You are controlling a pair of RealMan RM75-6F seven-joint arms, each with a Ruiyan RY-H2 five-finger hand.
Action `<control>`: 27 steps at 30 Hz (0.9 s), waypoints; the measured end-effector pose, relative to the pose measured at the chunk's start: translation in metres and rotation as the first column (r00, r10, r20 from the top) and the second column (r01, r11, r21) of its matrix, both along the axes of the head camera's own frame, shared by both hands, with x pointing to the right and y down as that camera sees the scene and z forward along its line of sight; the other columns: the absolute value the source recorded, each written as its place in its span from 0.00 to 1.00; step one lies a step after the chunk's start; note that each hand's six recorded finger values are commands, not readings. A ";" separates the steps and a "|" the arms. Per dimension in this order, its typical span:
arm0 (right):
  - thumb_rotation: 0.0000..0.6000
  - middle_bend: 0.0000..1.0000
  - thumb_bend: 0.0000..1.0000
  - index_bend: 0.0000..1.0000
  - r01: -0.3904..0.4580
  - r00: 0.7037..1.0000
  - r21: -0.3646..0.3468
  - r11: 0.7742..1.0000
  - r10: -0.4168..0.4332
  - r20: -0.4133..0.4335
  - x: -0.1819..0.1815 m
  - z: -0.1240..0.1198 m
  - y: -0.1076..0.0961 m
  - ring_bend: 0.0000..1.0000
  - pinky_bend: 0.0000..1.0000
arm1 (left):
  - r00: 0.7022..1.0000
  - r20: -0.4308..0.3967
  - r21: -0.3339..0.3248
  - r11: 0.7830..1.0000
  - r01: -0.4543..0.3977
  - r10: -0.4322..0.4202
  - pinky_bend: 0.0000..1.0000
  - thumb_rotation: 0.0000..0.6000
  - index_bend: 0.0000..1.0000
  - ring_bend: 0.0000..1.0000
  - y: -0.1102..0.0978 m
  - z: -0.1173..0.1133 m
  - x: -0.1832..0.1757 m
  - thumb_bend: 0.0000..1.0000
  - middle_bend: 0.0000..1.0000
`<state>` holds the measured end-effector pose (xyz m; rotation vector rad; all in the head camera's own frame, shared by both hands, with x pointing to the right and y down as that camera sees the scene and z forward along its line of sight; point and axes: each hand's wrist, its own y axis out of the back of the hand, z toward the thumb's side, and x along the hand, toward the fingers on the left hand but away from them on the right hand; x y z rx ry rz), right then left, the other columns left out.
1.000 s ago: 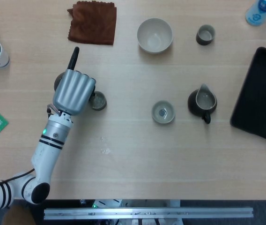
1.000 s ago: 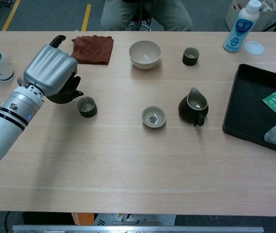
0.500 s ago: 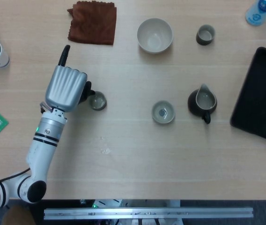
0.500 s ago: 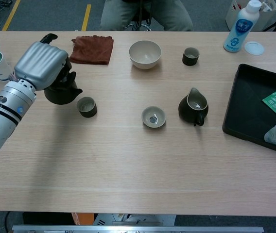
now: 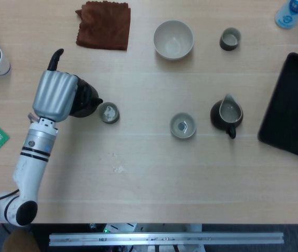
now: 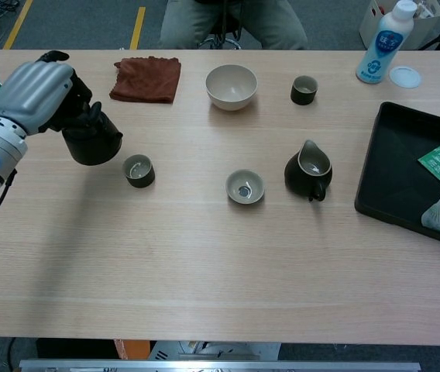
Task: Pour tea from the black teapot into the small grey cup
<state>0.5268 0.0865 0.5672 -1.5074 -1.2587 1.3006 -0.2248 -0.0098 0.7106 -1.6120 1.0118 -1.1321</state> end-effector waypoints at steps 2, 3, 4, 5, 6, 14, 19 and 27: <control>1.00 0.36 0.00 0.43 0.002 1.000 -0.002 1.000 -0.002 0.000 -0.001 0.001 0.000 0.21 0.23 | 1.000 -0.003 -0.002 1.000 0.009 -0.009 0.10 0.86 0.87 0.77 0.000 0.003 -0.008 0.50 0.99; 1.00 0.36 0.00 0.43 0.003 1.000 -0.002 1.000 -0.003 0.000 -0.001 0.001 -0.001 0.21 0.23 | 1.000 -0.004 -0.003 1.000 0.012 -0.012 0.10 0.85 0.87 0.77 0.000 0.004 -0.012 0.50 0.98; 1.00 0.36 0.00 0.43 0.004 1.000 -0.003 1.000 -0.004 0.001 -0.002 0.001 -0.001 0.21 0.23 | 1.000 -0.006 -0.004 1.000 0.017 -0.017 0.10 0.85 0.87 0.77 0.000 0.005 -0.016 0.50 0.98; 1.00 0.36 0.00 0.43 0.006 1.000 -0.003 1.000 -0.006 0.001 -0.003 0.001 -0.001 0.21 0.23 | 1.000 -0.009 -0.005 1.000 0.021 -0.021 0.10 0.85 0.86 0.77 0.000 0.006 -0.019 0.50 0.98; 1.00 0.36 0.00 0.43 0.007 1.000 -0.003 1.000 -0.007 0.001 -0.003 0.001 -0.001 0.21 0.23 | 1.000 -0.012 -0.006 1.000 0.027 -0.027 0.10 0.84 0.86 0.76 0.000 0.007 -0.022 0.50 0.98; 1.00 0.36 0.00 0.43 0.011 1.000 -0.004 1.000 -0.011 0.001 -0.006 0.002 -0.002 0.21 0.23 | 0.999 -0.011 -0.041 0.998 0.051 -0.051 0.10 0.83 0.84 0.75 0.011 0.024 -0.044 0.50 0.96; 1.00 0.36 0.00 0.43 0.012 1.000 -0.006 1.000 -0.012 -0.001 -0.007 0.002 -0.002 0.21 0.23 | 0.999 -0.007 -0.059 0.997 0.048 -0.048 0.10 0.83 0.83 0.74 0.016 0.032 -0.042 0.50 0.95; 1.00 0.36 0.00 0.43 0.006 1.000 -0.006 1.000 -0.006 -0.003 -0.006 0.001 0.000 0.21 0.23 | 0.999 0.013 -0.085 0.995 0.050 -0.049 0.10 0.83 0.80 0.70 0.023 0.048 -0.040 0.50 0.90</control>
